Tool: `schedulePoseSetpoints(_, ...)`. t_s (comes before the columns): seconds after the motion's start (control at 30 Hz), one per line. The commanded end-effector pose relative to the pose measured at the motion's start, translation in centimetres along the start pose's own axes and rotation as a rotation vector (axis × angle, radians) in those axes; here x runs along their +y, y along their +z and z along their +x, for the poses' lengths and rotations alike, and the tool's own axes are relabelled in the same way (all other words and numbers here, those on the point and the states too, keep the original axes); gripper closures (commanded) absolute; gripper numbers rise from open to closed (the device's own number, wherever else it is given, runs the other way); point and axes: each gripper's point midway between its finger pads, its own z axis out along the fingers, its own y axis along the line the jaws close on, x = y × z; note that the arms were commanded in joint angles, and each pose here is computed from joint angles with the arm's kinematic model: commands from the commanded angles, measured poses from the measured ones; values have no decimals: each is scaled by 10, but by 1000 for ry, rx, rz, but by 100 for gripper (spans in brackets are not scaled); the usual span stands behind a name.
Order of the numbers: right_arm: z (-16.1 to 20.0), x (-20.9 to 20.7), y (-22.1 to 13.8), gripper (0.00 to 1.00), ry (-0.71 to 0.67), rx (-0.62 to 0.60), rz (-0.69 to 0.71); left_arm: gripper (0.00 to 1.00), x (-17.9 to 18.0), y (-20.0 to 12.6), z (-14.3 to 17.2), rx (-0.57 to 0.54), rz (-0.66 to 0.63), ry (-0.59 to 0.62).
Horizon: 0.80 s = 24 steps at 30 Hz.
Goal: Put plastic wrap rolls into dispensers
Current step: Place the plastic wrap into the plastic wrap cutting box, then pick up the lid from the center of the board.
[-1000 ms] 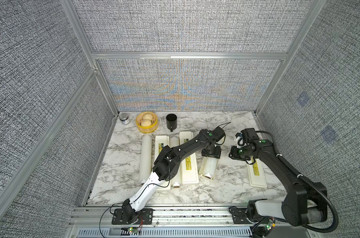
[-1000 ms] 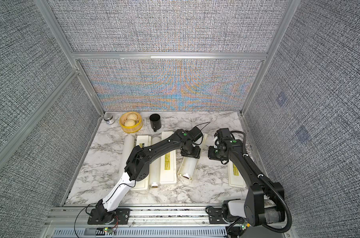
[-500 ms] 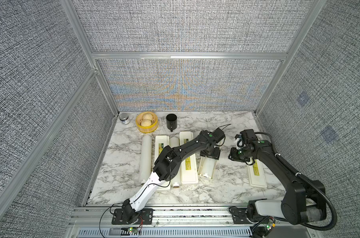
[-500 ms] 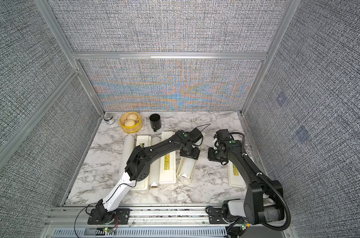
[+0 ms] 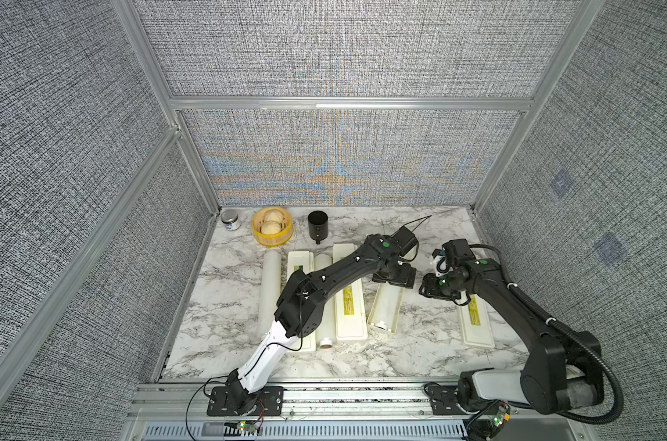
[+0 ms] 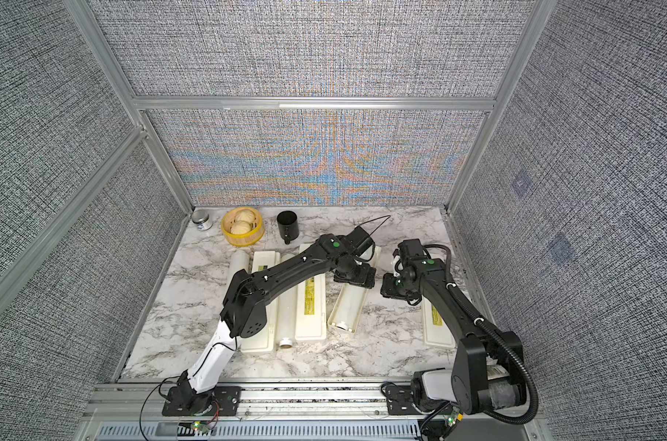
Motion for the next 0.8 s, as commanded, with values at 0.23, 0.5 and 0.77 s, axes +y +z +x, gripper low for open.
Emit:
schedulePoseSetpoints(0.23,-17,41,15,31,-3,-21,-49,16,31,-23,-11,-71,21,-77)
schedulePoseSetpoints(0.5,-12,44,36,29,49,-9,-12,16,53,-39,-17,-102,42,-96)
schedulePoseSetpoints(0.77,6,9,25,29,29,27,116,17,54,-33,-17,-87,91,-92)
